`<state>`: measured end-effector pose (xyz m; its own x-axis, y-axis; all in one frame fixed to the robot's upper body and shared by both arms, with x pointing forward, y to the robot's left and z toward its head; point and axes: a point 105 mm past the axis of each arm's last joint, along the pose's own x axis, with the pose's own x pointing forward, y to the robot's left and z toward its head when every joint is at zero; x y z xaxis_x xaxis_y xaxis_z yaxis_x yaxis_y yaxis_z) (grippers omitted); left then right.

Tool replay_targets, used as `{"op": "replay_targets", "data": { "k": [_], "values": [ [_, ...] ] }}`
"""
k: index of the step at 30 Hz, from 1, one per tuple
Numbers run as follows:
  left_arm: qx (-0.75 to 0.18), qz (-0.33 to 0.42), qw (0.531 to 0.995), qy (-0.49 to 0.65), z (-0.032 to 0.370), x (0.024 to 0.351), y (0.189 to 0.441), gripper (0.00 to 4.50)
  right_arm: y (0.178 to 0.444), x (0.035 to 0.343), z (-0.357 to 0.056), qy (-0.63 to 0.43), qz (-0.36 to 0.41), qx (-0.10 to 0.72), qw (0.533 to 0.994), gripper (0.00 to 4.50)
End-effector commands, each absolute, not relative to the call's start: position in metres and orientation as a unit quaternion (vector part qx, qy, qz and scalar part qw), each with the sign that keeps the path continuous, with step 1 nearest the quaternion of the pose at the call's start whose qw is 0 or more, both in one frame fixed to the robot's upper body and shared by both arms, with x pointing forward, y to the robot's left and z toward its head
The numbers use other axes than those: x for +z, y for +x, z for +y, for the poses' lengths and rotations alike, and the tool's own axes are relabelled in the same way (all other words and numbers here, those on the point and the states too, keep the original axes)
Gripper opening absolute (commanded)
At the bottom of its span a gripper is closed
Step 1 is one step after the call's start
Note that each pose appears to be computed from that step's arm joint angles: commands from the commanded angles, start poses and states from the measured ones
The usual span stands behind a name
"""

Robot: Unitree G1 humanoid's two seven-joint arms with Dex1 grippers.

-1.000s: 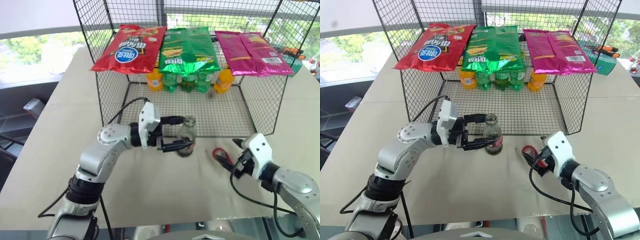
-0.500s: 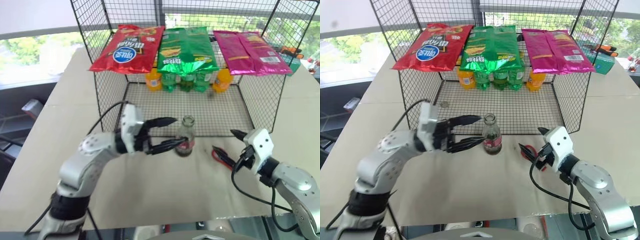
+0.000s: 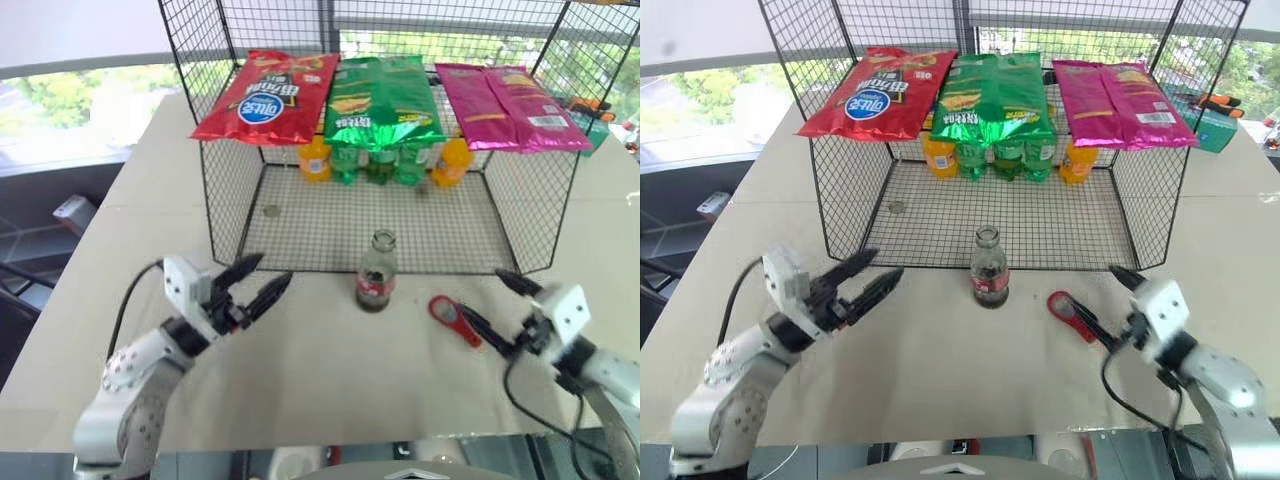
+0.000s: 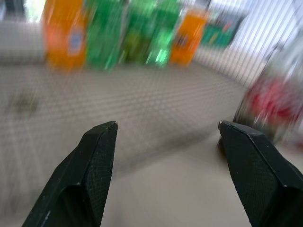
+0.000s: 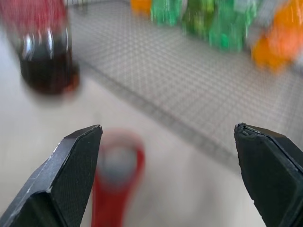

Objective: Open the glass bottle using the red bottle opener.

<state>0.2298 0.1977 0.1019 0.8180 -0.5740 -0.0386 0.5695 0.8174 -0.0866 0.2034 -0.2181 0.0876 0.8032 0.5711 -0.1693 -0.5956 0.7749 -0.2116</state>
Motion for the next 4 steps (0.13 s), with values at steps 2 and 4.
{"op": "replay_targets", "data": {
  "k": [2, 4],
  "values": [
    [-0.273, 0.015, 0.962, -0.016, 0.2068, 0.1047, 0.2207, 3.51, 0.1885, 0.0976, -0.2526, -0.143, 0.030, 0.293, 0.945, 4.50],
    [-0.267, 0.020, 0.963, -0.013, 0.2084, 0.1026, 0.2182, 3.51, 0.1868, 0.0965, -0.2567, -0.141, 0.035, 0.291, 0.946, 4.50]
  ]
}}
